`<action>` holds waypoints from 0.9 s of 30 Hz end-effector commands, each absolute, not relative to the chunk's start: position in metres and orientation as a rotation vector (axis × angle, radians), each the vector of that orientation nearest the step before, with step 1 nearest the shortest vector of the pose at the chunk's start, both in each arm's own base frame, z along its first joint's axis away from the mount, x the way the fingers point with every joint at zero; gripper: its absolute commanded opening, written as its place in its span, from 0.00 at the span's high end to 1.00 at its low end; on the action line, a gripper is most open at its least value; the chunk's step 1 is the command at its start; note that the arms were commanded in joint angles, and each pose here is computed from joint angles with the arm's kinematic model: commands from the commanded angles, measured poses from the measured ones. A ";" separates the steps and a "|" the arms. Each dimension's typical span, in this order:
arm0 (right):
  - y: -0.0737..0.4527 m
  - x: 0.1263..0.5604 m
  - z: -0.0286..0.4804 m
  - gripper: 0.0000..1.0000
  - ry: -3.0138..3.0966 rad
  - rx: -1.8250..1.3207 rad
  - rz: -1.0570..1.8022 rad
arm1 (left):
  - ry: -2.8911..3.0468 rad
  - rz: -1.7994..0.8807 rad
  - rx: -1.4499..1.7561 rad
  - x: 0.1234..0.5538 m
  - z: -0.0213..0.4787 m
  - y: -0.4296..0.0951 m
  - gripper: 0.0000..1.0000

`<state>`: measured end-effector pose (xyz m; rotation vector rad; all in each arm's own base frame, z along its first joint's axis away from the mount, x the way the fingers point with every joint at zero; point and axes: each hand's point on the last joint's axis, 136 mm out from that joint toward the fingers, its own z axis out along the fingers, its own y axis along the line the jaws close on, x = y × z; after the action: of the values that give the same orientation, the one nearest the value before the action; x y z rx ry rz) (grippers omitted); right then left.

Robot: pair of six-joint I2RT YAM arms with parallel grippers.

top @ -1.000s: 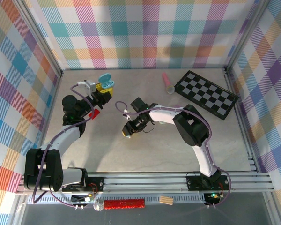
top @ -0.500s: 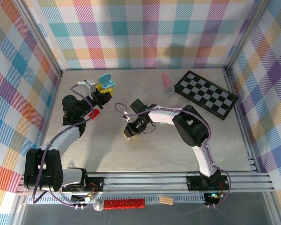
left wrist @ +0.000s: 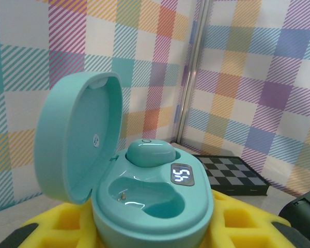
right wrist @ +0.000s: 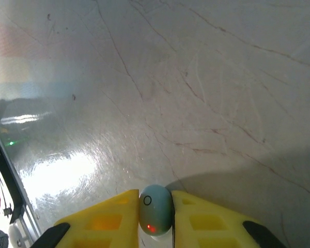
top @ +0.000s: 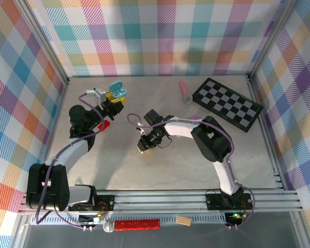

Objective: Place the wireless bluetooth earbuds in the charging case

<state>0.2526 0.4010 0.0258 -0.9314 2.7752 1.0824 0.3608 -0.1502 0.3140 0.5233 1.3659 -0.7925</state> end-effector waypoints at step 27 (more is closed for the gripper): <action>0.301 0.292 0.301 0.80 2.188 -0.612 0.970 | 1.258 -0.656 0.735 0.333 0.266 -0.284 0.65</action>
<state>0.2950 0.3029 0.2810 -0.6097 2.2254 0.9720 0.3290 -0.2755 0.2409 0.7493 1.3585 -0.7112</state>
